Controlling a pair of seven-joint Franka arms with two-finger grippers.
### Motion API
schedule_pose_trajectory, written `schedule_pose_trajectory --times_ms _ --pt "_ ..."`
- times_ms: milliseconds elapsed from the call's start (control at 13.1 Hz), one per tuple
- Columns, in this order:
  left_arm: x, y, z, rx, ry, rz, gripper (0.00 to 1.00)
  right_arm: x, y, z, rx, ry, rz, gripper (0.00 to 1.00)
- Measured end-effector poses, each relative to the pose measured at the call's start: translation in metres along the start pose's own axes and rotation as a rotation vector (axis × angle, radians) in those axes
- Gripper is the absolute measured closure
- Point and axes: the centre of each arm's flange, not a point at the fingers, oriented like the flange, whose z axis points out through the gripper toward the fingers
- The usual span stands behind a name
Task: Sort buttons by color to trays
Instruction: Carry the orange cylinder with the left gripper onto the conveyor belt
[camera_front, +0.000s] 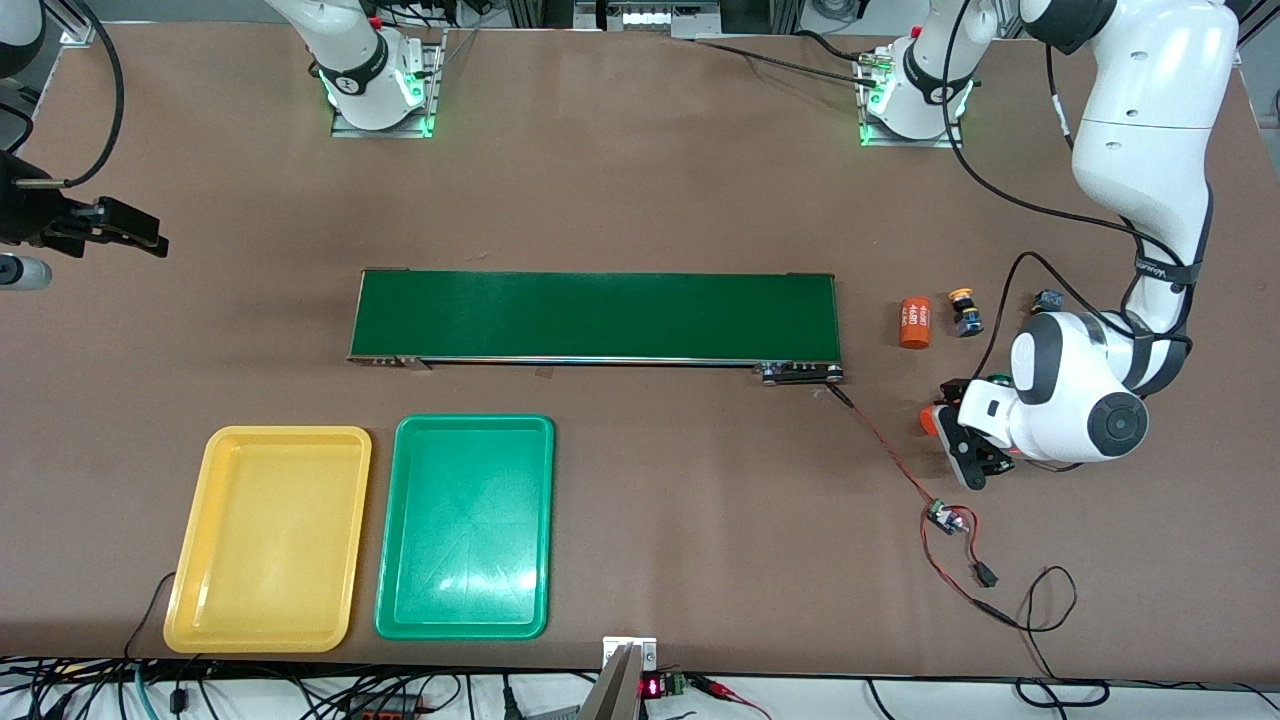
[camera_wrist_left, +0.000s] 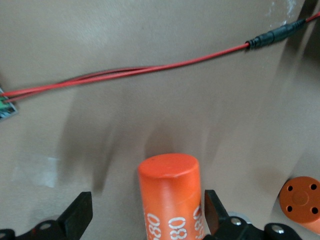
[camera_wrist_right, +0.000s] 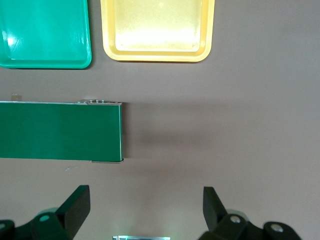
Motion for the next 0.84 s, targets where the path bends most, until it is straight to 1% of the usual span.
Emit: schedule_pose_trajectory --times_ms 76,152,228,305,381,457,609,762,838 --pt "-0.002 0.001 0.004 -0.005 -0.002 -0.002 0.06 0.000 0.000 0.000 0.000 0.000 0.000 0.00" --pt "-0.003 0.002 0.006 -0.009 -0.004 -0.001 0.15 0.000 0.000 0.000 0.000 0.000 0.000 0.00" --pt "-0.004 0.002 0.008 -0.011 -0.004 -0.001 0.15 0.000 0.000 0.000 0.000 0.000 0.000 0.00" --pt "-0.004 0.002 0.008 -0.011 -0.004 -0.001 0.25 0.000 0.000 0.000 0.000 0.001 0.000 0.00" --pt "-0.004 0.002 0.007 -0.006 -0.003 0.000 0.38 0.000 -0.001 0.000 0.000 0.001 -0.001 0.00" --pt "-0.003 0.002 0.005 -0.002 -0.001 0.003 0.48 0.000 -0.001 0.000 0.000 0.001 -0.001 0.00" --pt "0.002 0.002 -0.006 0.017 0.008 0.015 0.50 0.000 -0.001 0.000 0.000 0.001 -0.002 0.00" --pt "0.019 0.011 -0.034 0.049 0.031 0.038 0.50 0.000 -0.001 0.000 0.000 0.001 -0.002 0.00" --pt "0.028 0.018 -0.052 0.064 0.044 0.025 0.50 0.000 -0.001 0.000 0.000 0.002 -0.002 0.00"
